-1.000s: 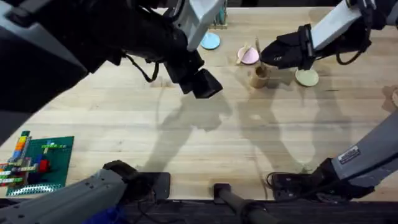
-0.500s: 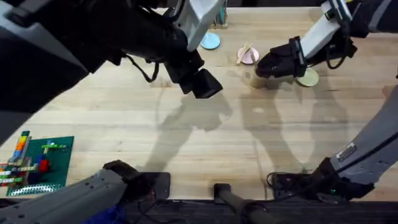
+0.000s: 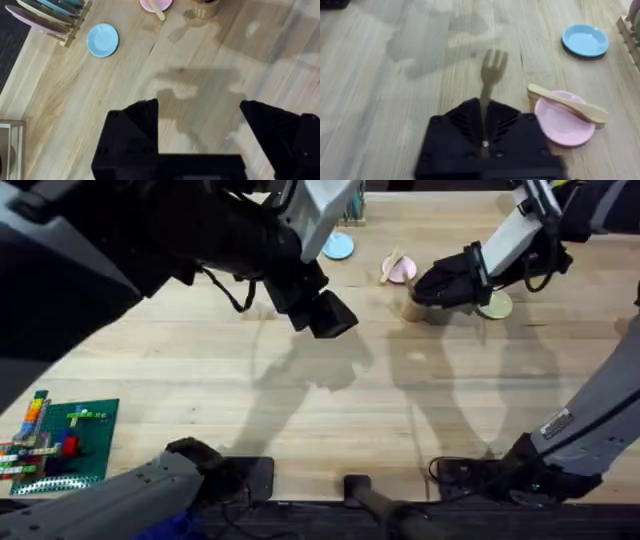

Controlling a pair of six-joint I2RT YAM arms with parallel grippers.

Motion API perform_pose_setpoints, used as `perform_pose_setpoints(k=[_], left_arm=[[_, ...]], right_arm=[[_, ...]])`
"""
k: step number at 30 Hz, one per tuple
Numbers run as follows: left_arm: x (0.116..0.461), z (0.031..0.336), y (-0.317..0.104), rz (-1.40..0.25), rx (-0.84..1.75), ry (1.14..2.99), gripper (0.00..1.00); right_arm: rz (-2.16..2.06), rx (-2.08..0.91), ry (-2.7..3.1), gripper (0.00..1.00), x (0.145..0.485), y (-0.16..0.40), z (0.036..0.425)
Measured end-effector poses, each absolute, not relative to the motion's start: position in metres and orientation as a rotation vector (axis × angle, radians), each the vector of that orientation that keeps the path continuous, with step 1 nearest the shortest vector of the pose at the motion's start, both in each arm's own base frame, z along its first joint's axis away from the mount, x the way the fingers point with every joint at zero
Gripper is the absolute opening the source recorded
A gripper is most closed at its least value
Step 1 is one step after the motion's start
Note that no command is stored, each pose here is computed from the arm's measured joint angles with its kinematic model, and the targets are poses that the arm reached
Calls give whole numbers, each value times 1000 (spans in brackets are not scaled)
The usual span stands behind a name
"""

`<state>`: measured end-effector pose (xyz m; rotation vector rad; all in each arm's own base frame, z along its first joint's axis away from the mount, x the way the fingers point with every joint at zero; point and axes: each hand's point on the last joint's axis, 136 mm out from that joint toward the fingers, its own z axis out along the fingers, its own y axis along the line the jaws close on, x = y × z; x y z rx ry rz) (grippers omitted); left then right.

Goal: Pick up a utensil and set it on the pink plate, then put the other utensil in the container.

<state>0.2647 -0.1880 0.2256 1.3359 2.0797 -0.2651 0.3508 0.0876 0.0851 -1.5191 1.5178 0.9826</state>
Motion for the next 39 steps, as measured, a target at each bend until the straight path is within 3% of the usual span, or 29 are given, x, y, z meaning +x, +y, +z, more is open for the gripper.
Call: perform_pose_setpoints(k=[6,7,20,31,39], left_arm=[[265,226,-188,-265,1336,2080,995],[265,226,-188,-265,1336,2080,995],[265,226,-188,-265,1336,2080,996],[265,226,-188,-265,1336,2080,996],[265,226,-188,-265,1336,2080,995]], right_arm=[[986,-1519,1519,928,350,88,85],[984,-1520,1516,978,350,88,85],[1069,-1480,1560,997,342,90,97],[1117,-1443,1596,997,346,85,164],[982,-1403,1642,998,377,72,216]])
